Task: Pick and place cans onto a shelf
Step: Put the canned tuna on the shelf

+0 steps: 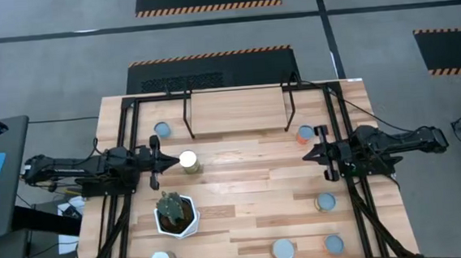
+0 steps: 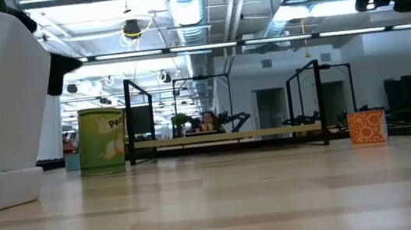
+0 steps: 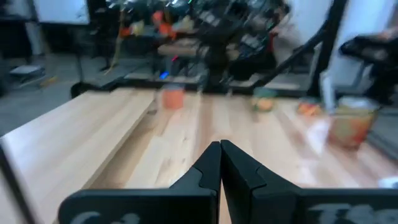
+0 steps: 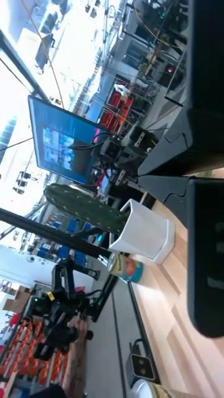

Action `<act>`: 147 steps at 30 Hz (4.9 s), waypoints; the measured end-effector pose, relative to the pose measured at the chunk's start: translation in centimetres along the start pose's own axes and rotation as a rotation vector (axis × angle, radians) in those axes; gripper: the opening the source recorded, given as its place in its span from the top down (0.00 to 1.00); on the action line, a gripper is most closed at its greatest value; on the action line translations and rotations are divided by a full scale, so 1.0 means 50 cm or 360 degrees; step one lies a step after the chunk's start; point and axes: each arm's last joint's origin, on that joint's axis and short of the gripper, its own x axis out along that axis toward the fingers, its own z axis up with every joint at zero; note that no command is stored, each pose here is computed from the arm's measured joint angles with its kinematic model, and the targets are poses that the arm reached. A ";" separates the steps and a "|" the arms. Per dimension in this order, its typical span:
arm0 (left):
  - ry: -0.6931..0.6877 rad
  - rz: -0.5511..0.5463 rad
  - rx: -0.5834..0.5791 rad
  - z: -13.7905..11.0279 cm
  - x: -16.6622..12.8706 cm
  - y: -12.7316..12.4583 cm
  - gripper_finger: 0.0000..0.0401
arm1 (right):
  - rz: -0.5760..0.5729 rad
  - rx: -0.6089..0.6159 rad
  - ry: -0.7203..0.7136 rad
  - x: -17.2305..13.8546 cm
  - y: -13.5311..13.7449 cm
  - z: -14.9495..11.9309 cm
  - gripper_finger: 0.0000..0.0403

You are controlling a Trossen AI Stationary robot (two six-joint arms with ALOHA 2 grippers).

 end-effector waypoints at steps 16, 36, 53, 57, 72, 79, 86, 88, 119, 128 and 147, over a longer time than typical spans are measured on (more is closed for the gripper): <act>-0.0613 0.1048 -0.0162 0.113 -0.020 0.030 1.00 | -0.0177 -0.0028 -0.0088 0.000 -0.016 0.028 0.94; 0.0364 0.1483 -0.0356 0.312 -0.027 0.060 1.00 | -0.1005 -0.0386 0.0105 -0.014 -0.054 0.043 0.94; 0.1505 0.1376 -0.0638 0.195 0.076 0.304 1.00 | -0.1238 -0.0167 0.0115 -0.026 -0.086 0.043 0.94; 0.1649 0.1348 -0.0760 0.167 0.067 0.331 1.00 | -0.1259 -0.0178 0.0168 -0.028 -0.089 0.039 0.94; 0.1921 0.1106 -0.0965 0.085 0.102 0.369 0.76 | -0.1315 -0.0201 0.0274 -0.032 -0.096 0.028 0.94; 0.2041 0.1264 -0.0839 0.085 0.090 0.370 0.68 | -0.1318 -0.0205 0.0283 -0.033 -0.097 0.027 0.94; 0.2021 0.1313 -0.0955 0.082 0.064 0.390 0.68 | -0.1312 -0.0204 0.0305 -0.033 -0.096 0.024 0.94; 0.1981 0.1326 -0.0986 0.078 0.058 0.396 0.68 | -0.1309 -0.0204 0.0314 -0.032 -0.096 0.023 0.94; 0.2045 0.1352 -0.0915 0.019 0.074 0.362 0.96 | -0.1314 -0.0206 0.0299 -0.033 -0.096 0.025 0.94; 0.2002 0.1371 -0.0930 0.084 0.079 0.365 1.00 | -0.1311 -0.0204 0.0285 -0.032 -0.097 0.030 0.94; 0.1334 0.1435 -0.0644 0.405 0.091 0.284 1.00 | -0.1289 -0.0195 0.0226 -0.030 -0.094 0.036 0.94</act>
